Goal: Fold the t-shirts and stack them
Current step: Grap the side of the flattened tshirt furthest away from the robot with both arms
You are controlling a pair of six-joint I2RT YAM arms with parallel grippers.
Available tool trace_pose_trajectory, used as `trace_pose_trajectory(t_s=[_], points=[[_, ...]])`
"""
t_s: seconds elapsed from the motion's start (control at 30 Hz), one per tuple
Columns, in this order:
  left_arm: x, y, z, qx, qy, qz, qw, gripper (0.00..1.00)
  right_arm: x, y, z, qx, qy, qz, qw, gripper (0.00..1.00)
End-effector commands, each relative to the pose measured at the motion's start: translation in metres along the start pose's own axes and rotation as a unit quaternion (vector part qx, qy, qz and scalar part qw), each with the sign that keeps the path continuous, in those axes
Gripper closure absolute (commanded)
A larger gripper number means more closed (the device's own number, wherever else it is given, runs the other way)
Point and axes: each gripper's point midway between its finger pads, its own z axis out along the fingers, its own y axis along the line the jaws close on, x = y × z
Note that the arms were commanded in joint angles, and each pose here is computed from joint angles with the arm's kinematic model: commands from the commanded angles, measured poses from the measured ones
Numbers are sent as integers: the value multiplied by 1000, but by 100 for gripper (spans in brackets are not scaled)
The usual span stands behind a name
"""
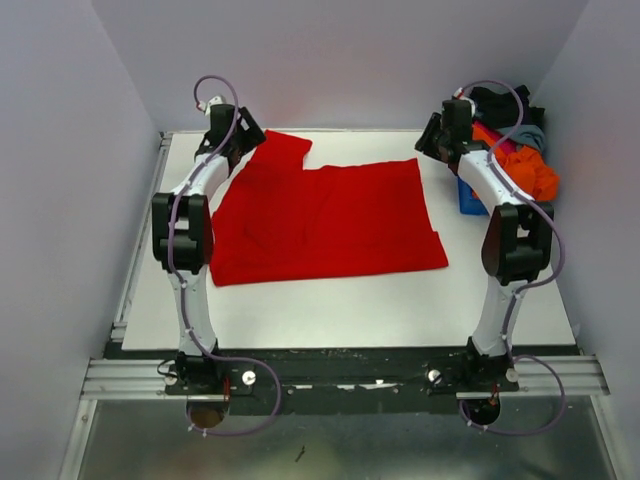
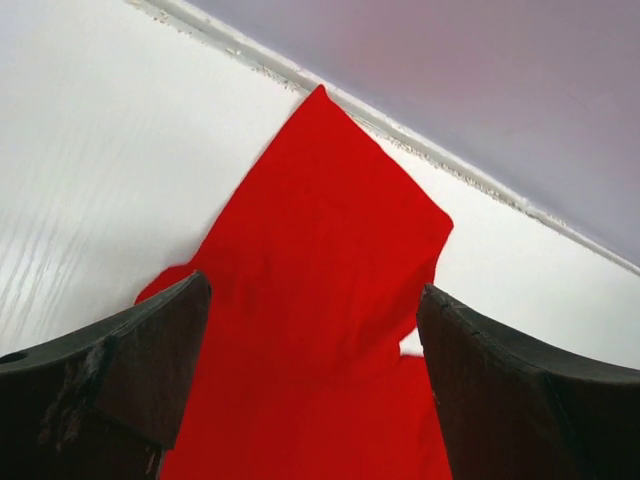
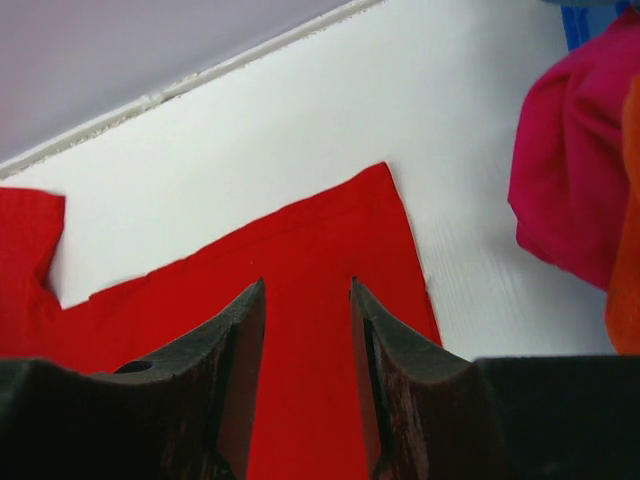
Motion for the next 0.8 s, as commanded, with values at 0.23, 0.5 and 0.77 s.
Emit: trace_pose_trajectory(t_s=[0.23,0.5,0.77], points=[[25,-3,72,-4,58,-1,998,7,5,-11,58,54,41,-39,997,49],[36,22,106,-27,75,-44,996,16,14,-21,95,72,62,-27,995,47],[52,37,117,-13,104,-93,990,20,16,-34,108,94,60,-3,994,42]])
